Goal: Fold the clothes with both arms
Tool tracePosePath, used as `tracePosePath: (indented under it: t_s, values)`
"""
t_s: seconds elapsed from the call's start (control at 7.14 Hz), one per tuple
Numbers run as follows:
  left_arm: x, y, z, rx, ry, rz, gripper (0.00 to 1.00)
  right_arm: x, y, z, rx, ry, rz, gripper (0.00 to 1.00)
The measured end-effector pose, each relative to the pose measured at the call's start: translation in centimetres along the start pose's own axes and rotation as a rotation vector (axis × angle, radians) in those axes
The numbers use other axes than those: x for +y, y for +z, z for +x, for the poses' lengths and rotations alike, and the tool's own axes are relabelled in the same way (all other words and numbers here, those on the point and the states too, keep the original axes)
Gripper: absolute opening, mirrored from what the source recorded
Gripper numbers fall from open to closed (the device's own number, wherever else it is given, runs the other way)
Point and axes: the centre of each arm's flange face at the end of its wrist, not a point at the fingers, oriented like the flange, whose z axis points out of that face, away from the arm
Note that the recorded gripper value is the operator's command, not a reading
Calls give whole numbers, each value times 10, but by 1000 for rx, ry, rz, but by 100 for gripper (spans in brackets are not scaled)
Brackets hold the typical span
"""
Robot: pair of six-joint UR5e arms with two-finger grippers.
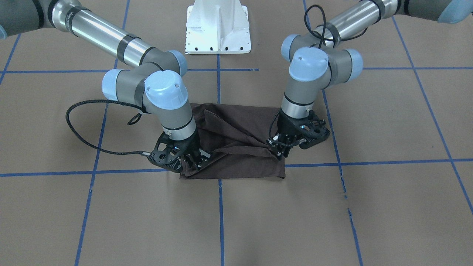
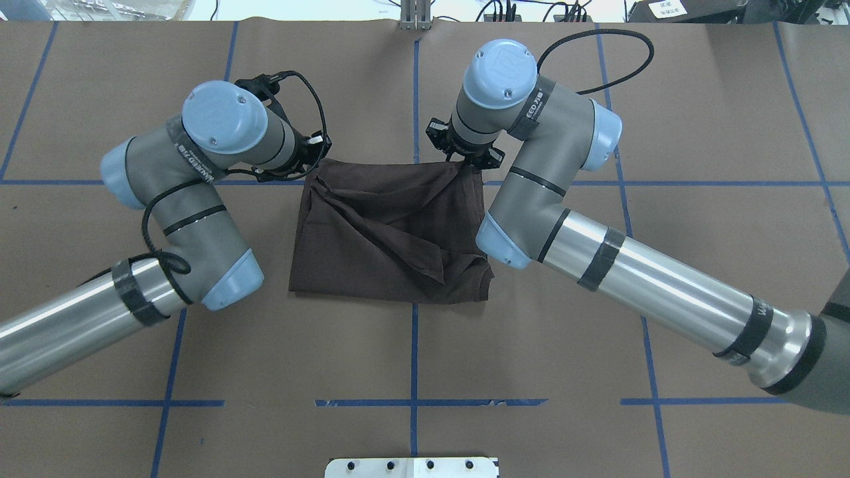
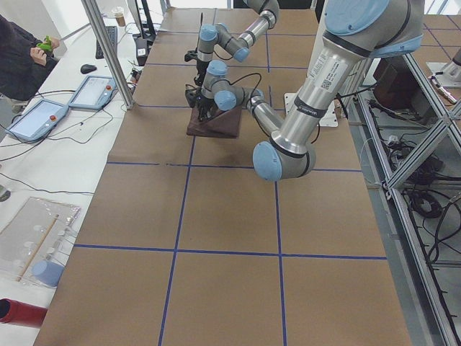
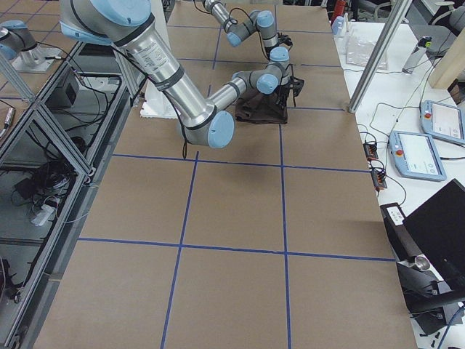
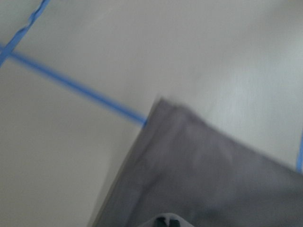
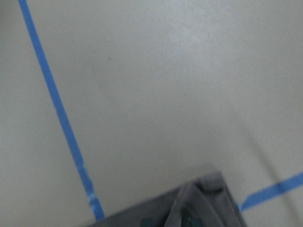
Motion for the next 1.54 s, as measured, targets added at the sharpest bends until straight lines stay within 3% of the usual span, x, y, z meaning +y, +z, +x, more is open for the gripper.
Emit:
tracePosePath:
  t_s: [0.14, 0.42, 0.7, 0.84, 1.12, 1.26, 1.54]
  values:
    - [-40, 23, -5, -7, 44, 35, 100, -31, 5, 6, 17, -54, -11, 100]
    - [-70, 29, -9, 13, 93, 58, 100, -68, -6, 16, 9, -100, -63, 100]
    - [-89, 7, -14, 57, 96, -10, 100, -68, -29, 14, -27, -136, -87, 100]
    - [-95, -15, -26, 89, 117, -35, 100, -50, -40, 12, -53, -188, -76, 100]
    - [-94, -58, -53, 119, 186, -35, 100, 37, -47, -6, -52, -395, 11, 99]
    - [-91, -73, -56, 119, 209, -32, 100, 85, -50, -10, -20, -502, 36, 92]
    - [-88, -86, -56, 122, 224, -30, 100, 168, -44, 22, 22, -650, 32, 68]
